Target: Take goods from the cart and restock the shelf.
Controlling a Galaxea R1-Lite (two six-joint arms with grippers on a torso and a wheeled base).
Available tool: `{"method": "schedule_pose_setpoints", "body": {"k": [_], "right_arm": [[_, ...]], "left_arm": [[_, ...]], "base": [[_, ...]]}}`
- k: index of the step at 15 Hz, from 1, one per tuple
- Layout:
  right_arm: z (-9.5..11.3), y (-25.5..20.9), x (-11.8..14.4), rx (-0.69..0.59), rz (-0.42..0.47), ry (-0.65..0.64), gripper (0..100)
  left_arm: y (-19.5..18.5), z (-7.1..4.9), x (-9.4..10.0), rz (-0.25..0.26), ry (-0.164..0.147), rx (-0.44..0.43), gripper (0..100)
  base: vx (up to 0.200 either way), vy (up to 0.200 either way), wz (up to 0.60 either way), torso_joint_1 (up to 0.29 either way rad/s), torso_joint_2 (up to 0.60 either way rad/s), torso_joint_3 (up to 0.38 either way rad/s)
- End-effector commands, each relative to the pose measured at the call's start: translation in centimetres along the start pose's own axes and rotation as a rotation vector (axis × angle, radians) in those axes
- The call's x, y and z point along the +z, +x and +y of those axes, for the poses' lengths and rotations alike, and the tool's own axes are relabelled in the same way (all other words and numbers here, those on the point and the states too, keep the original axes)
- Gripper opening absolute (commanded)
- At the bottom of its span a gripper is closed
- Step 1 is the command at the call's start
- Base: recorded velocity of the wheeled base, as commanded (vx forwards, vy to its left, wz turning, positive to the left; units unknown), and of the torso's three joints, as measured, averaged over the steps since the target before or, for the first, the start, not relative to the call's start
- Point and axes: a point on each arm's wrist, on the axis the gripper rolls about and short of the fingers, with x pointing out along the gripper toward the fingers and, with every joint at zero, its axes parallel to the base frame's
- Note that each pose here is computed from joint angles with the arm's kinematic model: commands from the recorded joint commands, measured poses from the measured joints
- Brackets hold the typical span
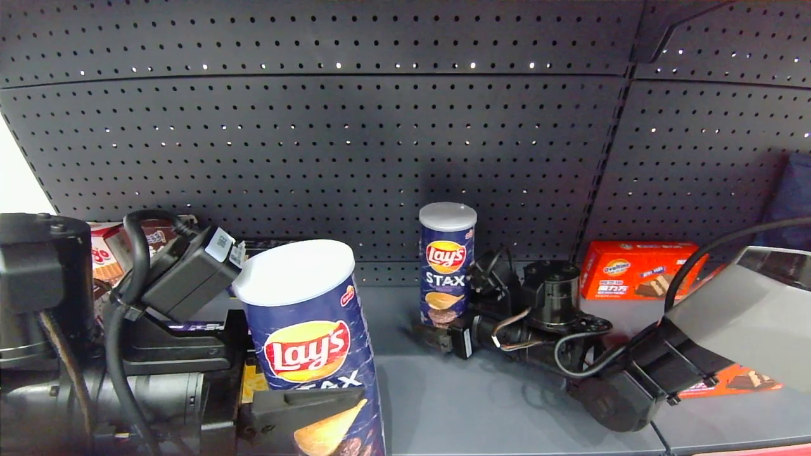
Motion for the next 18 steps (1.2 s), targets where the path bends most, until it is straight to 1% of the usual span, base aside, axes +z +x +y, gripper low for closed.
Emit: {"method": "schedule_pose_setpoints", "body": {"k": [1, 2, 3, 6, 9, 13, 15, 18], "right_arm": [[0.0, 0.4, -0.8, 0.002, 0.022, 0.005, 100], [0.0, 0.5, -0.9, 0.007, 0.014, 0.004, 100], [-0.1, 0.6, -1.0, 0.015, -0.001, 0.000, 0], [0.1, 0.3, -1.3, 0.023, 0.001, -0.001, 0], [0.1, 0.1, -1.1, 0.023, -0.005, -0.001, 0], [0.9, -2.1, 1.2, 0.030, -0.054, -0.016, 0], [1.6, -3.9, 2.5, 0.037, -0.085, -0.029, 0], [2.2, -5.7, 2.5, 0.043, -0.126, -0.040, 0]], "left_arm": [[0.0, 0.0, 0.0, 0.001, -0.001, 0.000, 0], [0.0, 0.0, 0.0, 0.001, -0.001, 0.001, 0], [-0.1, 0.1, -0.1, 0.000, -0.002, 0.004, 0], [-0.1, 0.2, -0.1, 0.000, -0.005, 0.008, 0], [-0.1, 0.2, -0.1, -0.001, -0.004, 0.008, 0], [-0.2, 0.1, -0.1, -0.001, -0.004, 0.008, 0], [-0.2, 0.1, -0.4, 0.006, -0.010, 0.009, 0], [-0.1, 0.1, -0.3, 0.007, -0.009, 0.006, 0]], "base": [[0.000, 0.000, 0.00, 0.000, 0.00, 0.000], [0.000, 0.000, 0.00, 0.000, 0.00, 0.000], [0.000, 0.000, 0.00, 0.000, 0.00, 0.000], [0.000, 0.000, 0.00, 0.000, 0.00, 0.000], [0.000, 0.000, 0.00, 0.000, 0.00, 0.000], [0.000, 0.000, 0.00, 0.000, 0.00, 0.000], [0.000, 0.000, 0.00, 0.000, 0.00, 0.000], [0.000, 0.000, 0.00, 0.000, 0.00, 0.000]]}}
